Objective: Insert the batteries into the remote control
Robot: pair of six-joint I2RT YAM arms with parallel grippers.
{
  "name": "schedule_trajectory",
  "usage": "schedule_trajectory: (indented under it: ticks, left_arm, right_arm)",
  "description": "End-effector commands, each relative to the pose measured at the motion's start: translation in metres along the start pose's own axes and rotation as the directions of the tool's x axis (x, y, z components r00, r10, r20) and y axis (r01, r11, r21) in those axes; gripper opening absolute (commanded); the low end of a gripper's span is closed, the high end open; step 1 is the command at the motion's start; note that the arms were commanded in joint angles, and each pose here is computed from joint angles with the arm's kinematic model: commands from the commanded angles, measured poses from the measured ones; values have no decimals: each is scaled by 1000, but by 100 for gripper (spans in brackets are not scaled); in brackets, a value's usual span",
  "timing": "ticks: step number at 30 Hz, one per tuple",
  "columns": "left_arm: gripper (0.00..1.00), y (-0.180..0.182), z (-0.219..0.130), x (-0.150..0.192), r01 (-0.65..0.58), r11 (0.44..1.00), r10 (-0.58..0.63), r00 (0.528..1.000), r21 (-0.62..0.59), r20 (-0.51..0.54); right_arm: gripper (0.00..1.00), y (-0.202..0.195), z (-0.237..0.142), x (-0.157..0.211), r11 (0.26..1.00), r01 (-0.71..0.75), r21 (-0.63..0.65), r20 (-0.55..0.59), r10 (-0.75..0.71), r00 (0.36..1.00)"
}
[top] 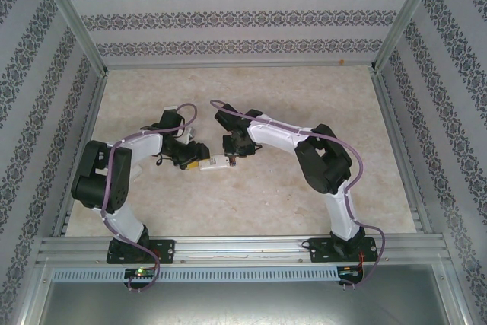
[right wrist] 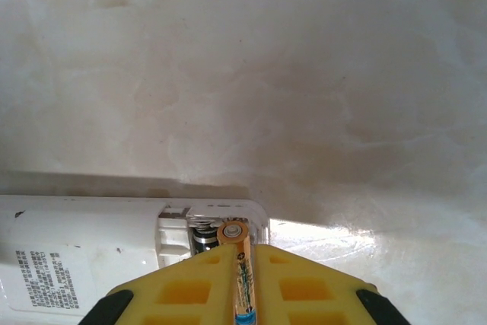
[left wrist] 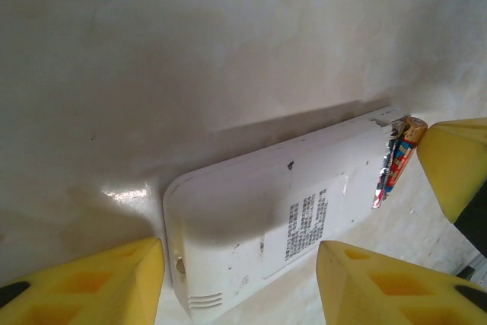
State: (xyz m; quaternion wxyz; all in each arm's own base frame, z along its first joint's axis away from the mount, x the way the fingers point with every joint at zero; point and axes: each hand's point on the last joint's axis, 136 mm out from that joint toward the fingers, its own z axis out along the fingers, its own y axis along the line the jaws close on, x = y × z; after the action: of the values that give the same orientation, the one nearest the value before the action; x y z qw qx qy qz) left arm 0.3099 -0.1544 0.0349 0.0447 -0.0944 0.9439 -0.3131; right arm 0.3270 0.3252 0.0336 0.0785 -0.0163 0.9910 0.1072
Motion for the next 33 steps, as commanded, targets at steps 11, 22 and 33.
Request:
schedule_trajectory:
  ticks: [11, 22, 33]
  left_arm:
    - [56, -3, -1, -4, -29, 999, 28, 999, 25, 15]
    - [56, -6, -4, -6, -23, 999, 22, 999, 35, 33]
    - [58, -11, -11, -8, -47, 998, 45, 998, 30, 49]
  right_arm:
    - [8, -13, 25, 51, 993, 39, 107, -131, -25, 991]
    - [2, -28, 13, 74, 986, 23, 165, -164, 5, 987]
    - [8, 0, -33, 13, 998, -68, 18, -26, 69, 997]
